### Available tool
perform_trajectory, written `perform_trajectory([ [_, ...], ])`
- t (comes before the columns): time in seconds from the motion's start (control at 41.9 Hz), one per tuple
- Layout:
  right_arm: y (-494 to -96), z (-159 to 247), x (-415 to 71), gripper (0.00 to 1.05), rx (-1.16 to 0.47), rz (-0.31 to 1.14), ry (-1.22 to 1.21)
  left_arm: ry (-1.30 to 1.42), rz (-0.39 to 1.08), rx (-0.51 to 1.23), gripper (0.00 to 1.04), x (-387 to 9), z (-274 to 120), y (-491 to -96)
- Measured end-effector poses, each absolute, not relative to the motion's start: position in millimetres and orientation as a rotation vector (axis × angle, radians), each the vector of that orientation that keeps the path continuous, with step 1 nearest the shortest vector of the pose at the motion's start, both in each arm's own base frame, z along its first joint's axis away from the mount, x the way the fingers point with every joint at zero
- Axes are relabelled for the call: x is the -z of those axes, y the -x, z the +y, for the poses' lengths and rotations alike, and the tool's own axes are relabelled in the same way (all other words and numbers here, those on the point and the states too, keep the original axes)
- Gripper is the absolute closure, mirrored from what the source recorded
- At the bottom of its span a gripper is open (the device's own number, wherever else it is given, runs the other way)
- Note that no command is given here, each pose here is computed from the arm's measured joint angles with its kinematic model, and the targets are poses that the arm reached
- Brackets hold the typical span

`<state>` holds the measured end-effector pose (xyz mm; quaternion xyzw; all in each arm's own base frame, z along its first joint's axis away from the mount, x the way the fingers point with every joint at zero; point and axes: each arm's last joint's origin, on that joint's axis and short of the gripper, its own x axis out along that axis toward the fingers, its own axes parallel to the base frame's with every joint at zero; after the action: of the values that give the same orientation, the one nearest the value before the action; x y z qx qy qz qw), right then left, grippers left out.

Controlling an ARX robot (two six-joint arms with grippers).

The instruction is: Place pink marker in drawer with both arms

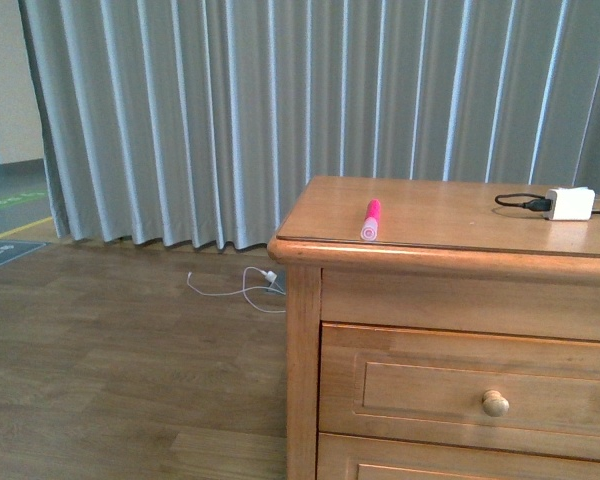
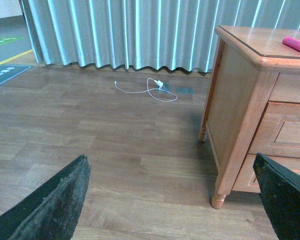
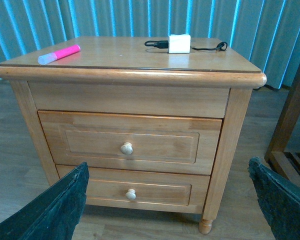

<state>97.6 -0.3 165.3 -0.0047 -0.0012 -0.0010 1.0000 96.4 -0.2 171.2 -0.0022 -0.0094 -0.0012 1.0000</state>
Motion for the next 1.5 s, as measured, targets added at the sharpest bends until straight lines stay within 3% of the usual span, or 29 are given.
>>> perform_trajectory([
  [1.505, -97.6, -0.3, -165.3, 0.09, 0.002, -0.002, 0.009, 0.004, -0.019, 0.002, 0.06, -171.2, -0.2, -96.4],
])
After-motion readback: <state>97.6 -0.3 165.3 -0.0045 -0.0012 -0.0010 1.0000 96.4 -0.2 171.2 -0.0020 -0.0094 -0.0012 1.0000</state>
